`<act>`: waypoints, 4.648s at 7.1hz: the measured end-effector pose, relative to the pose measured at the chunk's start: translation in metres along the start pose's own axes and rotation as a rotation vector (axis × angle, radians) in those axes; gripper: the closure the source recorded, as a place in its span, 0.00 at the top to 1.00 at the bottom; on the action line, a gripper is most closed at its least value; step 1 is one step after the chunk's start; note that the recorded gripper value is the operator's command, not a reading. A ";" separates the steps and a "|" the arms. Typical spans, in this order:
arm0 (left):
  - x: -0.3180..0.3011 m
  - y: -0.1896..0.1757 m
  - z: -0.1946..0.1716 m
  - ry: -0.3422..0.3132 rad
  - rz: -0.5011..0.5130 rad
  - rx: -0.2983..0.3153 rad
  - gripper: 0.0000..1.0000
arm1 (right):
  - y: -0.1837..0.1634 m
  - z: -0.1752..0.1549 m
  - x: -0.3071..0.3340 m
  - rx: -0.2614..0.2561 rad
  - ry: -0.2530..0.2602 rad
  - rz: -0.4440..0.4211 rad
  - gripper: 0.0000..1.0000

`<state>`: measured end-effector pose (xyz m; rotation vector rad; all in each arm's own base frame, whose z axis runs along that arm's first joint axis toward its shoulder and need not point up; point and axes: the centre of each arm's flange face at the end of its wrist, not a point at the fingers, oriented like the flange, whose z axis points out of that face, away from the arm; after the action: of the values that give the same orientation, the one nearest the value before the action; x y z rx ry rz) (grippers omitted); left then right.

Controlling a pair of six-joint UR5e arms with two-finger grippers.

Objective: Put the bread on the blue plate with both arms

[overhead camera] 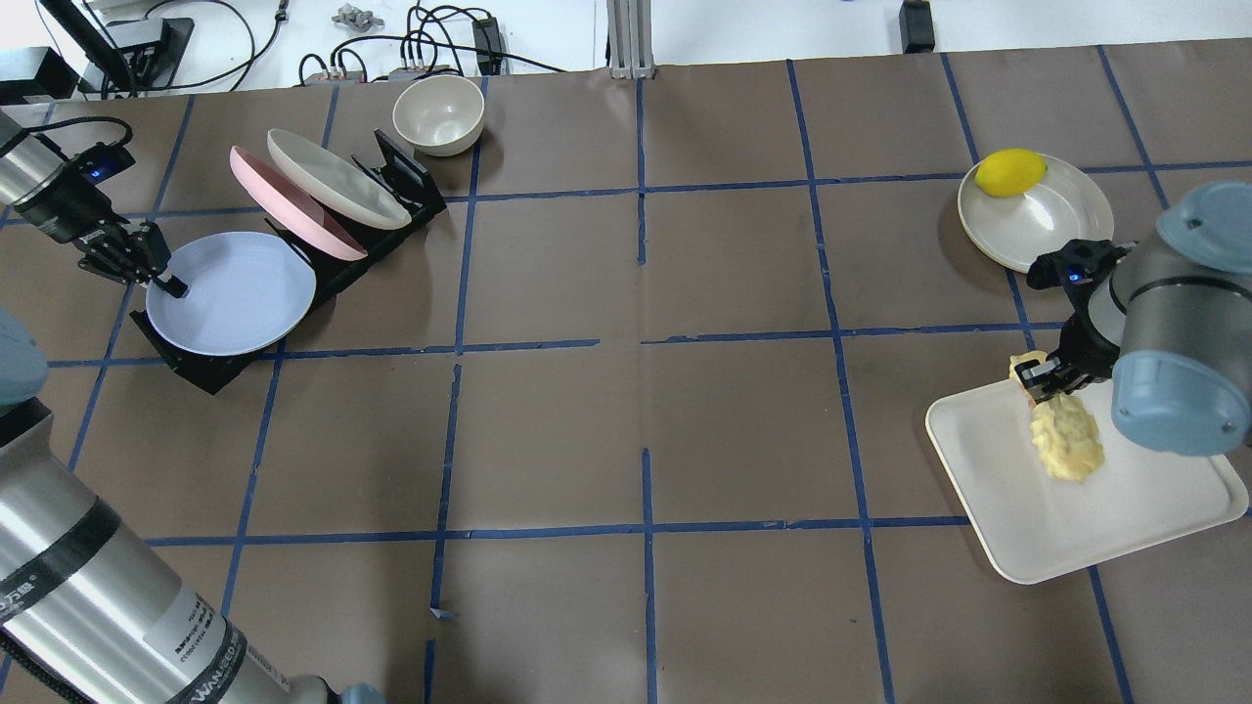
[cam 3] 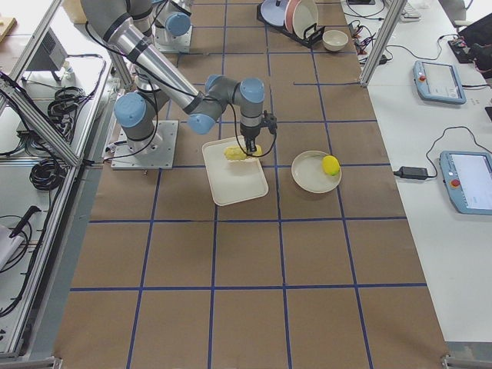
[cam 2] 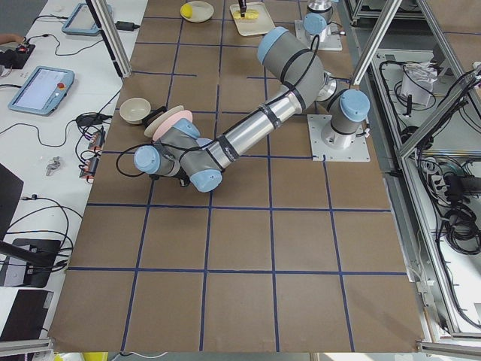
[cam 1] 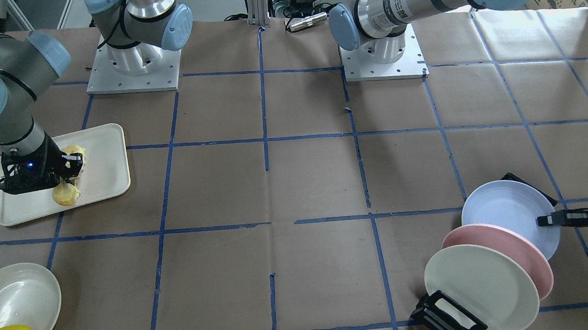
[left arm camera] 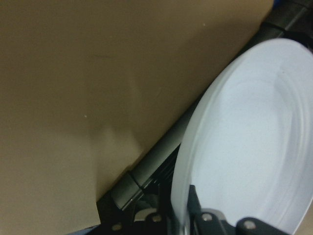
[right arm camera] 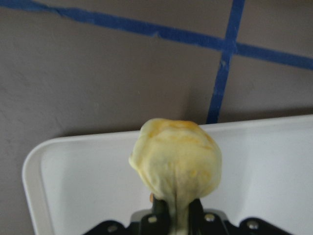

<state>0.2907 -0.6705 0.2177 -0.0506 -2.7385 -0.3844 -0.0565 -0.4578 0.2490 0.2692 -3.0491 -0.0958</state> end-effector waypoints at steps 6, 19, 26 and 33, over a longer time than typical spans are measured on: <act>0.057 0.073 -0.077 -0.101 0.068 -0.041 0.05 | 0.002 -0.171 -0.144 -0.129 -0.102 0.096 0.13; 0.491 0.055 0.199 0.060 0.104 0.071 0.19 | -0.008 -0.191 -0.185 -0.021 -0.109 0.040 0.13; 0.472 0.076 0.142 -0.088 0.041 0.207 1.00 | -0.089 -0.124 -0.283 0.033 -0.108 -0.069 0.14; 0.468 0.176 -0.016 -0.378 -0.017 0.221 1.00 | -0.189 0.002 -0.378 0.091 -0.090 -0.118 1.00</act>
<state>-0.1236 -0.5136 0.4502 -0.0449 -3.1390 -0.0784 0.3472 -0.5765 0.2061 0.4633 -3.1296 0.0241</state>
